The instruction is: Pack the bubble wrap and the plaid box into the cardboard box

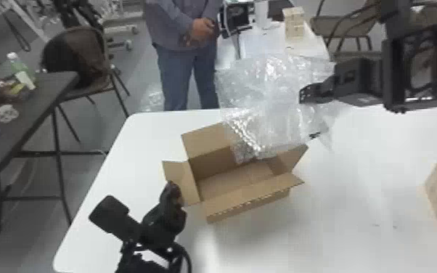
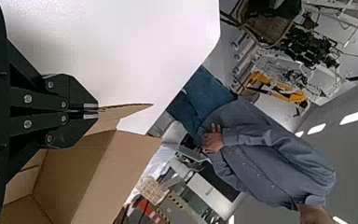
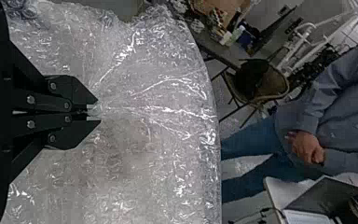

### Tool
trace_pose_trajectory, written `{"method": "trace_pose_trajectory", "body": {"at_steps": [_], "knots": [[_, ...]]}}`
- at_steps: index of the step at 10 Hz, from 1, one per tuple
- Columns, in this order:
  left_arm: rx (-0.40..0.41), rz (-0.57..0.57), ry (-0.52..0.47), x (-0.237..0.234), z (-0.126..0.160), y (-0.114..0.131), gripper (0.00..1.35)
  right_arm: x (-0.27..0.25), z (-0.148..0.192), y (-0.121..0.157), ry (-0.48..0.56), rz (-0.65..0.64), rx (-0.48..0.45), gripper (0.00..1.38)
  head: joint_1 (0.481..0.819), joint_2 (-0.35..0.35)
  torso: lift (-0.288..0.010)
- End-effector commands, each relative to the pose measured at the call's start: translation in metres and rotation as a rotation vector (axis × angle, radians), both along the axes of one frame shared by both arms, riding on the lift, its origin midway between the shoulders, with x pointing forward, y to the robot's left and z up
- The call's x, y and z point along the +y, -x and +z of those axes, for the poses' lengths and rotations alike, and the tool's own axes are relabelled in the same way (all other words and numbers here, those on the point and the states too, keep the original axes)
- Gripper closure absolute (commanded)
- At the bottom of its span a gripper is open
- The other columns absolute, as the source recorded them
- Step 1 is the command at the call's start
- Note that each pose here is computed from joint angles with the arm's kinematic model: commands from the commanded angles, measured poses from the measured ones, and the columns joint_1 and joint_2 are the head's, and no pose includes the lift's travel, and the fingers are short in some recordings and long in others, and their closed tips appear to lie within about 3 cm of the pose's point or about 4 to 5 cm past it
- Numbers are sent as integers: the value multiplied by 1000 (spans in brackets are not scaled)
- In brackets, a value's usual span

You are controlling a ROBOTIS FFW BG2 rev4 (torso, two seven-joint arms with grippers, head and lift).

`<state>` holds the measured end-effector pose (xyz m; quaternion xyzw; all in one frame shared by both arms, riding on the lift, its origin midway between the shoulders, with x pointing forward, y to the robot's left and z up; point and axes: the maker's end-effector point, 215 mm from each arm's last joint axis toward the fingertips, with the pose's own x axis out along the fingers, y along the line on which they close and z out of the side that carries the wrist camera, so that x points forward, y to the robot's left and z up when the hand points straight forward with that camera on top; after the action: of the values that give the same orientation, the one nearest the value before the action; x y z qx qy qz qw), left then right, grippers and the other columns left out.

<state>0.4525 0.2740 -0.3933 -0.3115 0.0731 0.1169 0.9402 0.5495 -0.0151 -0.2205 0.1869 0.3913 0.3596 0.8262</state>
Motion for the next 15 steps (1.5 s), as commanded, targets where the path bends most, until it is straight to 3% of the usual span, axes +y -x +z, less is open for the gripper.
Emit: {"method": "trace_pose_trajectory", "body": {"at_steps": [1,4,8,11,13,15], "knots": [[0,-3,-1,-1,0,-1,1207,29,-13,1,28,53,16,1242,695,265,-102],[-6,-1,-1,0,2,-2,1207,77,-59,14,11,189,108,1242,695,342,-102],[-10,0,-4,2,3,-2,1207,97,-113,17,-6,217,205,1242,695,350,-102],[-10,-2,-3,1,3,-2,1207,107,-136,5,-33,224,194,1205,695,350,-102],[-11,-4,-5,1,4,-2,1207,107,-147,-1,-80,210,200,639,695,350,-102],[-8,8,-5,5,1,2,1207,112,-117,-14,-100,225,99,225,695,350,-102]]}}
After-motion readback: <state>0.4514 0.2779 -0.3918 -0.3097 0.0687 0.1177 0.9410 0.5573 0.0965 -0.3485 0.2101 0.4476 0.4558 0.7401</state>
